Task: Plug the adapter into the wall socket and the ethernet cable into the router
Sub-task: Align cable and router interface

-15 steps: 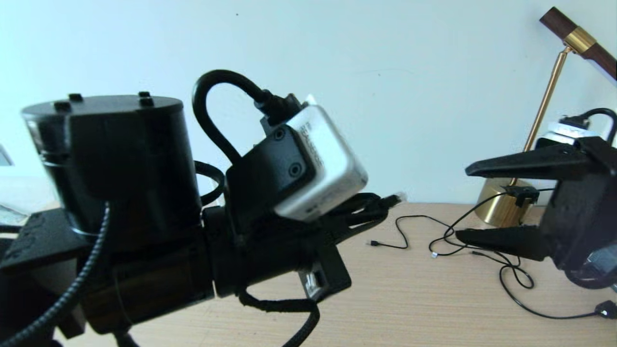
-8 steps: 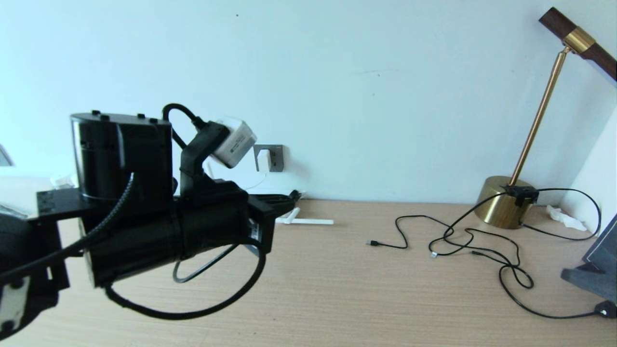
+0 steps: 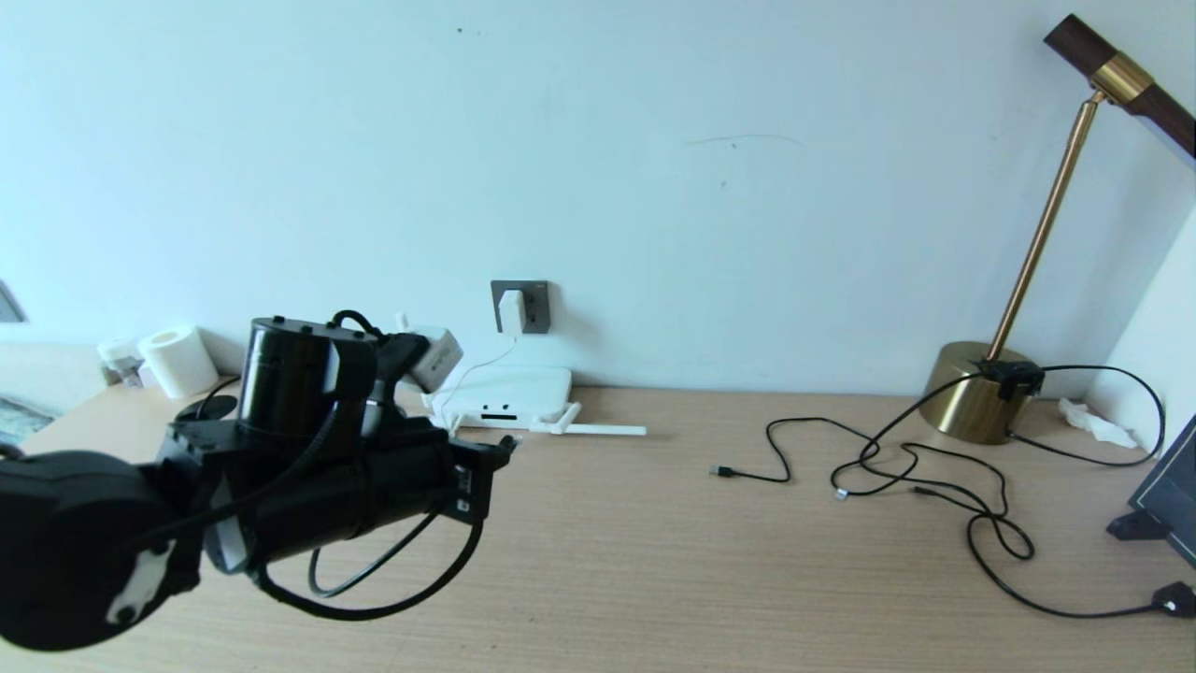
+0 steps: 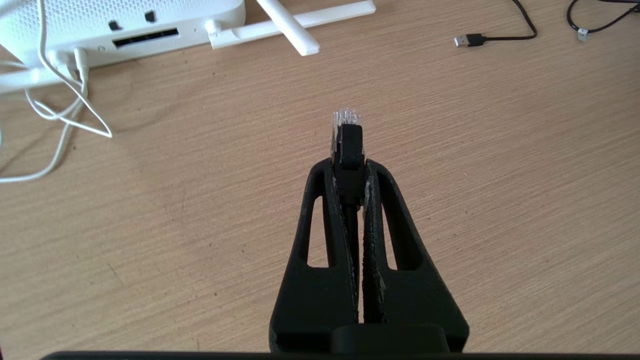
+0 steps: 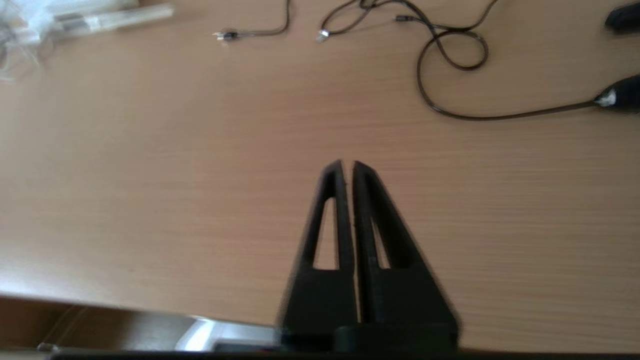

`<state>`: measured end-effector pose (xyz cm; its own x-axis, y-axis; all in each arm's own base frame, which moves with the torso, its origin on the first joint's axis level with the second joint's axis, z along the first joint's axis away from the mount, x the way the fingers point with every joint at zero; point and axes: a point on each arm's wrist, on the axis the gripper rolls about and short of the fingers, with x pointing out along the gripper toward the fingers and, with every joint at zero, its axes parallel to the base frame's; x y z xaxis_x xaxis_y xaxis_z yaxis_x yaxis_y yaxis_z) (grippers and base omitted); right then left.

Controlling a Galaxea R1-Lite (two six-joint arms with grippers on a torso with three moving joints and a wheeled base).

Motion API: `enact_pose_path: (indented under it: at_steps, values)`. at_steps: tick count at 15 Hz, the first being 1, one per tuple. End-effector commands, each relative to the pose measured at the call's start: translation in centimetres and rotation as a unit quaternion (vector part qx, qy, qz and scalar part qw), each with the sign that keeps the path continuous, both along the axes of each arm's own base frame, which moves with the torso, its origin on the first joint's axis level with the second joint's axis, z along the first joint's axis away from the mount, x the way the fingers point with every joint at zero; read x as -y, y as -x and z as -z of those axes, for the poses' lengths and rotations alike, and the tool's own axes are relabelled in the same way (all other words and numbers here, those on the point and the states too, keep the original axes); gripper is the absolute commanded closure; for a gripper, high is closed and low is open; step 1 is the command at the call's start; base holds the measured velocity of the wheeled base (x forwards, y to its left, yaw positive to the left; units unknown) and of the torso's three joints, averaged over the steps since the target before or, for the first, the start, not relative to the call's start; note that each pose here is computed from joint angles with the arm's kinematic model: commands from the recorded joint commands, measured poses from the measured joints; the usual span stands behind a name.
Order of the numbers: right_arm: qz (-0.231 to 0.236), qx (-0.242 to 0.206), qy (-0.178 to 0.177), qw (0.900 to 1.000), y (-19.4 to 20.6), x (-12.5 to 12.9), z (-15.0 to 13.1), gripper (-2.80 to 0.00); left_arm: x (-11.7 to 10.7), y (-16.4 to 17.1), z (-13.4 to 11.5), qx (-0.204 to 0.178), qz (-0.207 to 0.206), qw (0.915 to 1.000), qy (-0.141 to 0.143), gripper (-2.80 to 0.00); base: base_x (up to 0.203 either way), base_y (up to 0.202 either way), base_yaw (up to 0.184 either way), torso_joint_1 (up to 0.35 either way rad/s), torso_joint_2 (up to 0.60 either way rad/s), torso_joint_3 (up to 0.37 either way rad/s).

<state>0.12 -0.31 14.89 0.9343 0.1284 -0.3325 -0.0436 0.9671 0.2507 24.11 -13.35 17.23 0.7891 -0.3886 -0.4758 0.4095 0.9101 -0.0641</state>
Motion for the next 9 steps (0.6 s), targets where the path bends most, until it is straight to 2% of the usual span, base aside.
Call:
enact_pose_path:
  at_steps: [1, 2, 4, 7, 9]
  values:
    - [-0.001, 0.026, 0.032, 0.999, 1.2, 0.4, 1.7, 0.0, -0.1, 0.1, 0.2, -0.009, -0.014, 0.9998, 0.01, 0.0, 0.0, 0.0, 0.0, 0.0, 0.0, 0.0]
    - [0.02, 0.02, 0.043, 0.999, 1.2, 0.3, 2.1, 0.0, -0.1, 0.1, 0.5, -0.016, -0.03, 0.9993, 0.014, 0.0, 0.0, 0.0, 0.0, 0.0, 0.0, 0.0]
    - [0.052, 0.001, 0.073, 0.996, 1.2, 0.2, 3.1, 0.0, -0.5, 0.8, 1.4, -0.025, -0.049, 0.9985, 0.0, 0.0, 0.0, 0.0, 0.0, 0.0, 0.0, 0.0]
    - [0.032, -0.03, 0.106, 0.993, 1.2, 0.1, 5.8, 0.0, -1.0, 1.6, 2.0, -0.03, -0.066, 0.9973, -0.015, 0.0, 0.0, 0.0, 0.0, 0.0, 0.0, 0.0]
    - [-0.005, -0.036, 0.117, 0.992, 1.2, 0.0, 6.3, 0.0, -0.9, 1.6, 2.4, -0.033, -0.077, 0.9962, -0.023, 0.0, 0.0, 0.0, 0.0, 0.0, 0.0, 0.0]
